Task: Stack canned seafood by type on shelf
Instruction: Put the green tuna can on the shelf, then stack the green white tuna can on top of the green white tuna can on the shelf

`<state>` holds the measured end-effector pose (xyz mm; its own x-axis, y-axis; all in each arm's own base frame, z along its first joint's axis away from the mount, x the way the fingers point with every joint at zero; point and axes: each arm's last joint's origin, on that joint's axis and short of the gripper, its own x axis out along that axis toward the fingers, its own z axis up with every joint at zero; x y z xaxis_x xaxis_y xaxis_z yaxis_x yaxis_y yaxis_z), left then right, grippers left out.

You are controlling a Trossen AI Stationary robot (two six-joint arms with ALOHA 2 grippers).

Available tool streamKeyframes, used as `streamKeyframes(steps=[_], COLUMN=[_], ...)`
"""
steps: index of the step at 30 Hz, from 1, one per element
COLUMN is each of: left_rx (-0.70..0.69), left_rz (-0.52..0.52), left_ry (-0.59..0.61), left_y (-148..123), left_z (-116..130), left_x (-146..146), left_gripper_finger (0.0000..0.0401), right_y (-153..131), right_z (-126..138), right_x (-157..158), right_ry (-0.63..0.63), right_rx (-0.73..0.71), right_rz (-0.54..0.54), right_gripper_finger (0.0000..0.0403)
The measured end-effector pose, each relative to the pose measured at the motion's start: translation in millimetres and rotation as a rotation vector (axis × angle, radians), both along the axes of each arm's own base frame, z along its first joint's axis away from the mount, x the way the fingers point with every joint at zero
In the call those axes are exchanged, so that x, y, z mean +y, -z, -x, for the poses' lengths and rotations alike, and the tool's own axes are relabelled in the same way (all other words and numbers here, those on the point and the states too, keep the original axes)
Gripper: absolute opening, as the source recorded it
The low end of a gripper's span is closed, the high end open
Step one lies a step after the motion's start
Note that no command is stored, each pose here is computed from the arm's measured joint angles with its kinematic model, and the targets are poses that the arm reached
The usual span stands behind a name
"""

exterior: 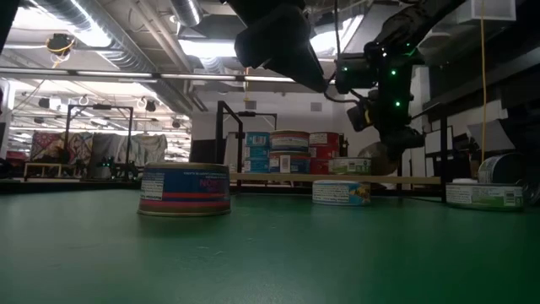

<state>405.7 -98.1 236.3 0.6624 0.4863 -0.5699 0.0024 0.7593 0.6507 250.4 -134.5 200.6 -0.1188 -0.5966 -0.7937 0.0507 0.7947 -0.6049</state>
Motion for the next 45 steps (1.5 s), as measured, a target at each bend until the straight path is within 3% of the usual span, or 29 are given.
streamKeyframes(steps=[5, 10, 33, 41, 45], left_rx=[0.001, 0.001, -0.004, -0.002, -0.003], left_rz=[0.000, 0.000, 0.020, 0.018, 0.020], left_ry=[0.000, 0.000, 0.000, 0.002, 0.001], left_y=[0, 0, 0, 0, 0], left_z=[0, 0, 0, 0, 0], left_x=[0, 0, 0, 0, 0], left_gripper_finger=[0.0239, 0.0239, 0.0239, 0.0239, 0.0239], right_y=[0, 0, -2, -26, -43], right_z=[0, 0, 12, 21, 28], right_x=[0, 0, 6, 11, 17], right_ry=[-0.002, -0.001, 0.085, 0.086, 0.092], right_rx=[-0.009, -0.001, 0.050, -0.061, -0.200], right_rz=[-0.007, -0.006, -0.032, -0.015, -0.093], right_gripper_finger=[0.0249, 0.0277, 0.0279, 0.0279, 0.0279])
